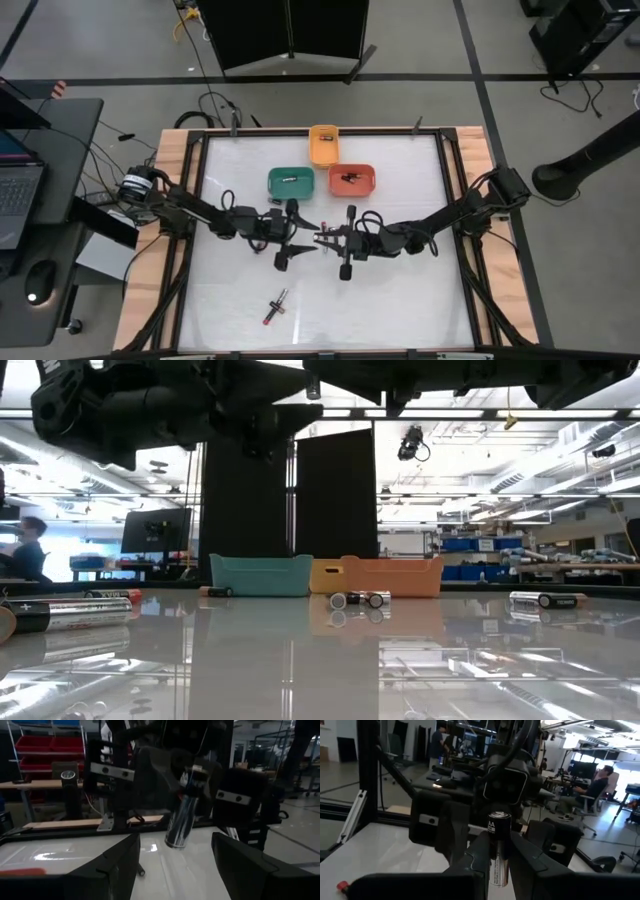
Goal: Sort batteries
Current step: Put the silver battery into the green bin
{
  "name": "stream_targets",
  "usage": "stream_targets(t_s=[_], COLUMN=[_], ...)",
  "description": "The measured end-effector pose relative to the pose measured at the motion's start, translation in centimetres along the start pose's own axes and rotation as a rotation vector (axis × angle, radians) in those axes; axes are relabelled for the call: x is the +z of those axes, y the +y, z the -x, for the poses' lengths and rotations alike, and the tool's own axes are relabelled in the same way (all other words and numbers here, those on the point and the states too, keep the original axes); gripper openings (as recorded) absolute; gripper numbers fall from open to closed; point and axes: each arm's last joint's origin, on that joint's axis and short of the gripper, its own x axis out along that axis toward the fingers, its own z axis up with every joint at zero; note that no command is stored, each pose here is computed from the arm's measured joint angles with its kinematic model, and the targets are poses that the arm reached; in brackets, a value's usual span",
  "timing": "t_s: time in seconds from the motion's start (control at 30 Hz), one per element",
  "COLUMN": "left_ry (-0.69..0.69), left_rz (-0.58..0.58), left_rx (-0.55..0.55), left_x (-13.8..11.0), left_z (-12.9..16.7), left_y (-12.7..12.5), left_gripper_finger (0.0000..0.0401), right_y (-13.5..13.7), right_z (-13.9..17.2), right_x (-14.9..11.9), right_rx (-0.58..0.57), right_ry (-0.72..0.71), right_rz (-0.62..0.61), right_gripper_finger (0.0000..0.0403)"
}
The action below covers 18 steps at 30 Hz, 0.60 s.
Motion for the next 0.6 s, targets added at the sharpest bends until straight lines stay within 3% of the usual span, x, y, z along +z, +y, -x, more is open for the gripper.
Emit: stream_targets(t_s=[0.3, 0.6], left_ry=[-0.003, -0.005], left_rz=[0.001, 0.001], left_rx=[-0.022, -0.027], left_x=[0.70, 0.72], left_z=[-0.96, -0.96], left_y=[-0.09, -0.11], left_gripper_finger=[0.0234, 0.0129], right_y=[0.01, 0.01], right_z=[0.00, 0.00], right_x=[0.03, 0.02], right_rx=[0.000, 0.001], right_ry=[-0.002, -0.002], right_rz=[0.006, 0.005], right_gripper_finger=[0.0056, 0.0056])
